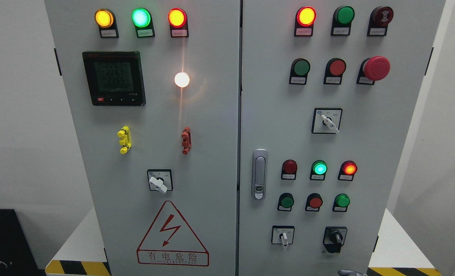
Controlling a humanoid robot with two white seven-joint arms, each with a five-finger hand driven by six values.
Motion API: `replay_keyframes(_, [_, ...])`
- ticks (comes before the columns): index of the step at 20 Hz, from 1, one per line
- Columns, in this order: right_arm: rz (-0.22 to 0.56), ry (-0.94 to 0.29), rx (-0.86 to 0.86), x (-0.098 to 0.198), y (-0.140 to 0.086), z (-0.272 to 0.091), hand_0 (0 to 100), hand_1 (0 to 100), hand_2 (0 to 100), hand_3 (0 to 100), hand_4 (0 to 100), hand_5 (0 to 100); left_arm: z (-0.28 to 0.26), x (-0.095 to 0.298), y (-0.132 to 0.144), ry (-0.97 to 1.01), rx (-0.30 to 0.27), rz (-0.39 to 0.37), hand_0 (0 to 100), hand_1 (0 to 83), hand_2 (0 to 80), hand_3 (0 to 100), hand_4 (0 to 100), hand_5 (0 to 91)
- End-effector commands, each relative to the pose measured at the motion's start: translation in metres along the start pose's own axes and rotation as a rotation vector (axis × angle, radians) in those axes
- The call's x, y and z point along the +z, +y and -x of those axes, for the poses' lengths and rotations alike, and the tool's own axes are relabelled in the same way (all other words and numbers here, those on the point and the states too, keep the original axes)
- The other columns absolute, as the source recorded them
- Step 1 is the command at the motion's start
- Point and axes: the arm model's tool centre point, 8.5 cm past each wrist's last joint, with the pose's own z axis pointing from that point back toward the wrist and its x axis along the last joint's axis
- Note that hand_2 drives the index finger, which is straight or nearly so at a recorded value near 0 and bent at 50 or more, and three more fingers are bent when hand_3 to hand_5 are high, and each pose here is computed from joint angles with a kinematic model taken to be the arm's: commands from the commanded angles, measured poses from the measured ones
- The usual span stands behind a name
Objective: Flip black knob to close circuit
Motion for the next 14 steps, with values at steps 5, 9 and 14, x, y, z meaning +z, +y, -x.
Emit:
replay_keyframes(5, [-0.059,-0.008,-0.134,0.028,-0.002,-0.002,0,1,5,15,12,2,0.004,0.0,-0.001,0.006,0.001,0.0,12,55.6,0.0,0,0,0.0])
replay_keyframes(9, [-0.062,-0.023,-0.131,0.043,-0.006,0.001,0,0,3,15,12,1,0.004,0.0,0.0,0.006,0.0,-0.001,12,55.6,0.0,0,0,0.0])
replay_keyframes(14, [-0.103,-0.01,-0.13,0.055,-0.005,0.004,0,0,2,13,10,0,0.004,0.0,0.0,0.006,0.0,-0.001,12,55.6,0.0,0,0,0.0])
